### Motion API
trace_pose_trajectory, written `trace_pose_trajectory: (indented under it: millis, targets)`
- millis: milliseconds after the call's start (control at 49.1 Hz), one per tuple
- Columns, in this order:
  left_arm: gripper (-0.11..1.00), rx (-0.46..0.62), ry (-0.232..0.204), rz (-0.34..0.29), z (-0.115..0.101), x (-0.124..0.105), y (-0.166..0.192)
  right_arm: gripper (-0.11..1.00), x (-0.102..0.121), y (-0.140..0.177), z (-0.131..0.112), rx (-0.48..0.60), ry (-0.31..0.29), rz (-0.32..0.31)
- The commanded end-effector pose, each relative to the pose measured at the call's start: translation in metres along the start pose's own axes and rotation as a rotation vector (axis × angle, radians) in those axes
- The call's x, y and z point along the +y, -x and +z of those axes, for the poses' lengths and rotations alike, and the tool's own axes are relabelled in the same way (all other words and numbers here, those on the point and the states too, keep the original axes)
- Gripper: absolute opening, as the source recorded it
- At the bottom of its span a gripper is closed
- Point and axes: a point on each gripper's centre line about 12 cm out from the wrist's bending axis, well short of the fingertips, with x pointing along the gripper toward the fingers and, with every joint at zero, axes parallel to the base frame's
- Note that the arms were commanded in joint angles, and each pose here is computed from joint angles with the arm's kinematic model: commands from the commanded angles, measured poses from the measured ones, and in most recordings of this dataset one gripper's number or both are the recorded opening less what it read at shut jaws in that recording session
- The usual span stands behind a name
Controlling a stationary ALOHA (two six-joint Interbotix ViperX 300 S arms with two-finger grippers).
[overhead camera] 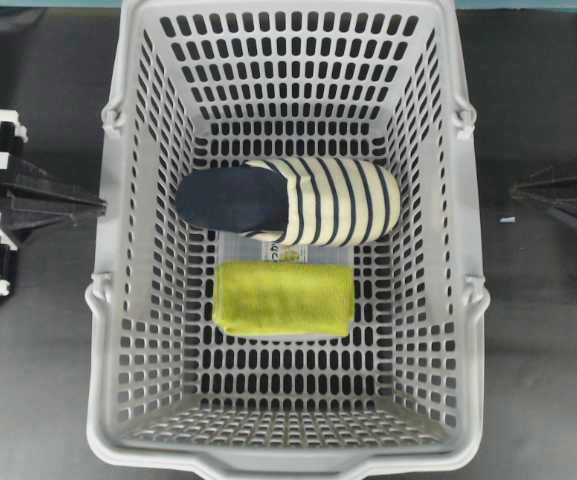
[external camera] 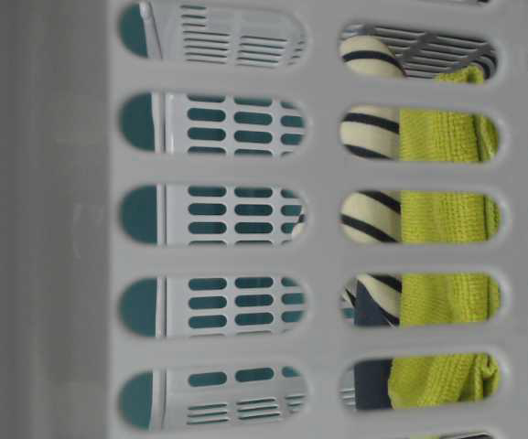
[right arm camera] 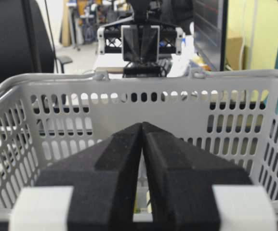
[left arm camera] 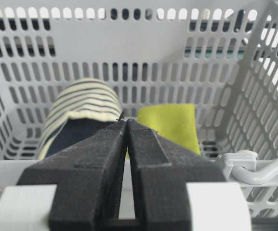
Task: Pick up the yellow cloth from the shopping basket with the left arm.
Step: 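Move the left gripper over the basket toward the yellow-green cloth, then lower the open left gripper onto the cloth and close on it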
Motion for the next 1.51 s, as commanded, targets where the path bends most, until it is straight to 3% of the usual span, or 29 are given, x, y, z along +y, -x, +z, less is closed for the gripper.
trace_pose_trajectory:
  millis: [0, 61, 102, 244, 407, 611, 692, 876, 977, 1059, 1242, 1344, 1486]
  targets:
    - [0.06, -0.026, -0.015, -0.021, 0.02, -0.003, -0.006, 0.0, 0.0, -0.002, 0.008, -0.02, -0.014, 0.002]
    - [0.02, 0.008, 0.008, -0.018, 0.029, -0.003, -0.01, 0.03, 0.0, -0.001, 0.008, -0.012, -0.035, -0.003]
    - [0.0, 0.036, 0.021, -0.017, 0.034, -0.003, -0.014, -0.01, 0.0, -0.001, 0.007, 0.008, -0.058, -0.003]
    - [0.0, 0.143, 0.023, -0.021, 0.05, -0.005, -0.029, -0.01, 0.0, -0.001, 0.007, 0.064, -0.113, -0.004]
    - [0.0, 0.241, 0.018, -0.04, 0.064, -0.011, -0.052, -0.01, 0.001, -0.002, 0.006, 0.092, -0.11, -0.003]
    - [0.0, 0.377, 0.015, -0.048, 0.064, -0.017, -0.086, 0.01, 0.001, -0.002, 0.001, 0.146, -0.107, -0.005]
    - [0.0, 0.44, 0.021, -0.043, 0.063, -0.017, -0.1, 0.15, 0.002, -0.002, 0.004, 0.132, -0.106, 0.002]
    - [0.0, 0.581, 0.015, -0.035, 0.056, -0.019, -0.136, 0.69, 0.002, -0.002, 0.004, 0.129, -0.104, 0.002]
    - [0.01, 0.649, 0.01, -0.035, 0.051, -0.021, -0.156, 0.83, 0.002, -0.002, 0.003, 0.131, -0.104, 0.002]
    - [0.13, 0.691, 0.007, -0.035, 0.047, -0.023, -0.172, 0.8, 0.002, -0.002, 0.003, 0.131, -0.101, 0.002]
    - [0.67, 0.811, -0.012, -0.045, 0.024, -0.03, -0.204, 0.79, 0.002, -0.001, 0.004, 0.123, -0.104, 0.003]
    - [0.88, 0.898, -0.021, -0.054, 0.003, -0.036, -0.216, 0.79, 0.002, -0.001, 0.004, 0.123, -0.11, 0.004]
    - [0.87, 1.021, -0.04, -0.075, -0.029, -0.05, -0.231, 0.79, 0.003, -0.001, 0.004, 0.126, -0.11, 0.005]
